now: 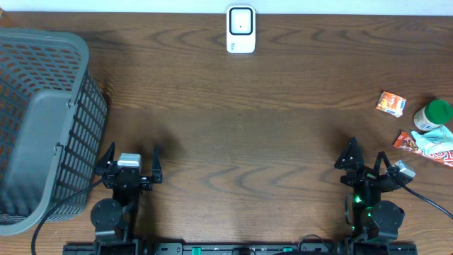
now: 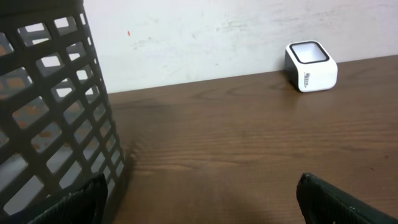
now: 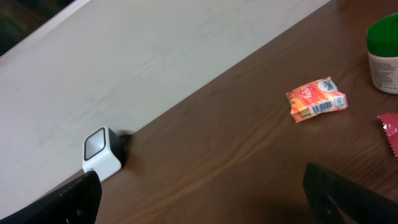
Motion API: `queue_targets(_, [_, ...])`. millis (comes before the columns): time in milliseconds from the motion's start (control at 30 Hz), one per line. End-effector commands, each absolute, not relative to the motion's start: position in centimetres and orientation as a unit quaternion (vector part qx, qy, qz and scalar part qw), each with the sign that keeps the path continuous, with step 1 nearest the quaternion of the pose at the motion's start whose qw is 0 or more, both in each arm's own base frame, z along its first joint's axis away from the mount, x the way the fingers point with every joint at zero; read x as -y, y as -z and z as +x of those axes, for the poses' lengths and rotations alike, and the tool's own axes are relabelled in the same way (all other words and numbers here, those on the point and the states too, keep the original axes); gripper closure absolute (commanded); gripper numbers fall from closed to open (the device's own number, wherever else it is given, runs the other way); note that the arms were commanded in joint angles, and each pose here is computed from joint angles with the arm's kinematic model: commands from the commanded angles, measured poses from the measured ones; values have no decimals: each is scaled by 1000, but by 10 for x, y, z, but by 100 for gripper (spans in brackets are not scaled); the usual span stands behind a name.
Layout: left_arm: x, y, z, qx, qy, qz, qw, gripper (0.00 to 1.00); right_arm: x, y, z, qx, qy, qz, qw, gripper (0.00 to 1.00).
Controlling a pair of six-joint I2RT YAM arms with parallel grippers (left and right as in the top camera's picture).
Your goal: Scan the item barcode
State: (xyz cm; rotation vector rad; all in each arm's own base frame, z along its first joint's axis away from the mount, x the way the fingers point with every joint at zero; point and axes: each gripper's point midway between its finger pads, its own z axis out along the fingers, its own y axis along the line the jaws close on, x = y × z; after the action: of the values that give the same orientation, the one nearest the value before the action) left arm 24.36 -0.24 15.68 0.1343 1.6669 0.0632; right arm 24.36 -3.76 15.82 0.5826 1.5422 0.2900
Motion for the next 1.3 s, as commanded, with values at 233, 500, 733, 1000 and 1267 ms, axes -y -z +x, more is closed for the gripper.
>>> queue_targets(233, [2,-140,244,-753,-22,50,656,3,37,-158,243,-685,-123,255,671,1])
queue_targets(500, [2,-140,244,-754,-22,50,655,3,37,-158,243,-685,-123,255,671,1])
queue_targets(733, [8,-140,244,-752,-14,60,656,3,37,-158,243,-685,-123,255,671,1])
queue_targets(1000, [10,-140,244,-753,-10,63,655,3,37,-158,243,-685,-123,255,671,1])
queue_targets(1267, [10,-140,244,-753,-10,63,655,3,37,-158,243,-685,-123,255,671,1])
